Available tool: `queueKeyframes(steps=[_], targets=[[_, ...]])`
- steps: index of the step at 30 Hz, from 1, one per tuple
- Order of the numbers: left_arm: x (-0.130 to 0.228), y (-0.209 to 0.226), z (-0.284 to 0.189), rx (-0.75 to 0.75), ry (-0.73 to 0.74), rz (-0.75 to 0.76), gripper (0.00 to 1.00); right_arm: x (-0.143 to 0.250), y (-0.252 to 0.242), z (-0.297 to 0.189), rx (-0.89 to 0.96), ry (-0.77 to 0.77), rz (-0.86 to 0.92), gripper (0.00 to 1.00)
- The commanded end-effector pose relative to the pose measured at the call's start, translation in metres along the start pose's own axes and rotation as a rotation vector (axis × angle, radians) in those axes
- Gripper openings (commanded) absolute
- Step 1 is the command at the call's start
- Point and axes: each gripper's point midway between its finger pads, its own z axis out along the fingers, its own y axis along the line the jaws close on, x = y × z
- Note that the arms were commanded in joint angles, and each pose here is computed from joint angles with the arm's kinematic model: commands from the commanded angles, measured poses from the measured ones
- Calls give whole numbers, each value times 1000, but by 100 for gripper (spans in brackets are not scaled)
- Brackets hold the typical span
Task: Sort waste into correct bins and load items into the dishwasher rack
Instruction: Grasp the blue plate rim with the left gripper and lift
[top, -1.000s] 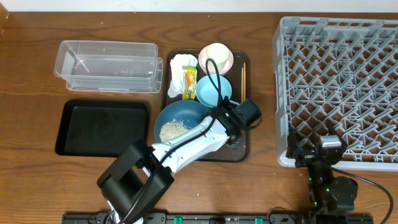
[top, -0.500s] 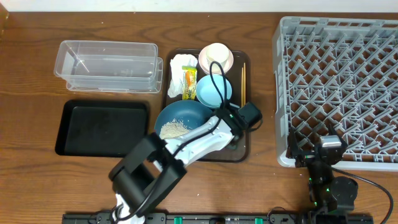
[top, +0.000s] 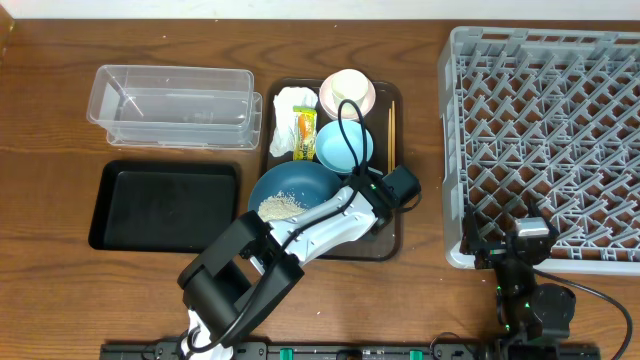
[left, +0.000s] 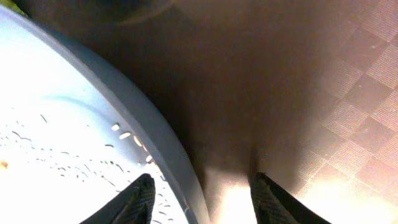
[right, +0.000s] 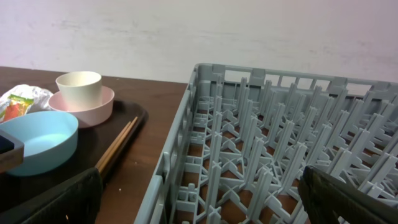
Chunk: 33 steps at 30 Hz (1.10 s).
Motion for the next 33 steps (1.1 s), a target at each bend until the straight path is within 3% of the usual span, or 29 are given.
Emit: queueKeyframes(steps=[1, 8, 14, 18, 33], targets=[[-9, 6, -11, -19, -42, -7, 49, 0, -2, 0, 7, -1, -12, 99], [-16, 7, -23, -2, -76, -38, 25, 0, -2, 0, 7, -1, -12, 99], [-16, 7, -25, 1, -79, -41, 19, 0, -2, 0, 7, -1, -12, 99], [-16, 7, -26, 1, -79, -44, 7, 0, -2, 0, 7, -1, -12, 99], [-22, 13, -52, -20, -45, -50, 6, 0, -2, 0, 7, -1, -12, 99]])
